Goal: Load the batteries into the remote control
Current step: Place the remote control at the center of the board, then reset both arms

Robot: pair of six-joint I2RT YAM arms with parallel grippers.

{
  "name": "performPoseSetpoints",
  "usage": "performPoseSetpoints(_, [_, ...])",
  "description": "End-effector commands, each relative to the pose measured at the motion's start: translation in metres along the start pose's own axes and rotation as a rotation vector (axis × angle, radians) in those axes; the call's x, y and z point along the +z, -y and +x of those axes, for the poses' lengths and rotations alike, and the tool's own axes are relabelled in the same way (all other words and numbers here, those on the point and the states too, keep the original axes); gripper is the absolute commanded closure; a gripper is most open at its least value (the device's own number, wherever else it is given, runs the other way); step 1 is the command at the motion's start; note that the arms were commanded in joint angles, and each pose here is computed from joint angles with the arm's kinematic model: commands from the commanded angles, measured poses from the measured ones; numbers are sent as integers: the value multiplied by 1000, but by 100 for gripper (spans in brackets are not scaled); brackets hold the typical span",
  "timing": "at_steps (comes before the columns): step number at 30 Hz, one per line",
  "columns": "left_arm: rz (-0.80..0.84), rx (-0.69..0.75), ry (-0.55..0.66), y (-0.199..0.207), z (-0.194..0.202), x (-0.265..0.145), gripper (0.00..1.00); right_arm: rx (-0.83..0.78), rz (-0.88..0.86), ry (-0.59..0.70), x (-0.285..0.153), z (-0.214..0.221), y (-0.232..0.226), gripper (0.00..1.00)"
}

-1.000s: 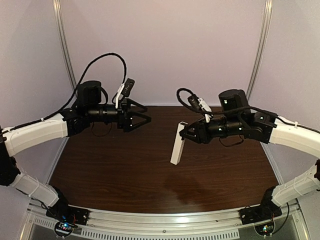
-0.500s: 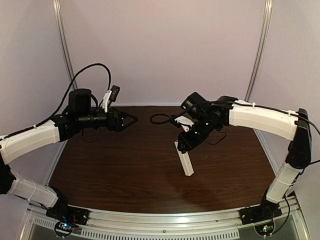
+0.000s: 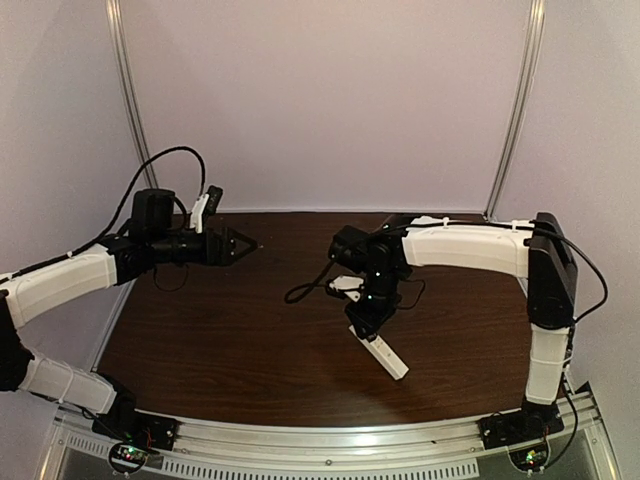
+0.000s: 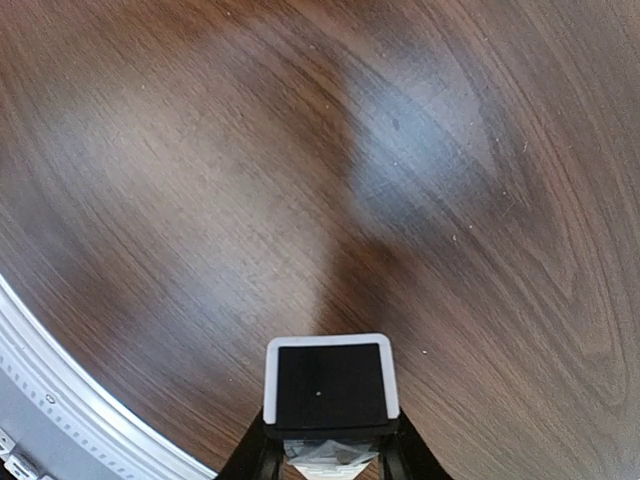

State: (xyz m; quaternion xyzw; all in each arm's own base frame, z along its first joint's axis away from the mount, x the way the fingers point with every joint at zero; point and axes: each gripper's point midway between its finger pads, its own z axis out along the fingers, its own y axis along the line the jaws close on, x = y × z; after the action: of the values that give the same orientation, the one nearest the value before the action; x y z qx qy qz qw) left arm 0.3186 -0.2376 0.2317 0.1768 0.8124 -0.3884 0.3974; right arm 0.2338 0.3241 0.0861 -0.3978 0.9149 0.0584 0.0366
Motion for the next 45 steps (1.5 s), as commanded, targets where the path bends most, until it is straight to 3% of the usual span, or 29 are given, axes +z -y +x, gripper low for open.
performPoseSetpoints(1, [6, -2, 11, 1, 2, -3, 2, -29, 30, -75, 18, 7, 1, 100])
performPoseSetpoints(11, [-14, -12, 4, -4, 5, -1, 3, -43, 46, -137, 50, 1, 0, 99])
performPoseSetpoints(15, [-18, -14, -1, -6, 7, 0, 2, -47, 42, -149, 57, 0, -3, 91])
performPoseSetpoints(17, [-20, -17, -7, -6, 8, 1, 3, -48, 39, -154, 60, 1, -4, 83])
performPoseSetpoints(23, [-20, -19, -14, -7, 9, 2, 3, -51, 13, -147, 59, -1, -8, 41])
performPoseSetpoints(27, [-29, -19, -14, -7, 6, 1, 2, -55, -2, -111, 50, -9, -12, 21])
performPoseSetpoints(32, [-61, -4, -20, -8, -6, 0, 3, -50, -43, 36, 11, -37, -18, 2])
performPoseSetpoints(38, [-101, 15, -31, -7, -34, 2, 3, 56, -107, 346, -66, -75, 10, 0])
performPoseSetpoints(45, [-144, 50, -65, -12, -68, 18, 3, 260, -85, 708, -142, -67, 87, 0])
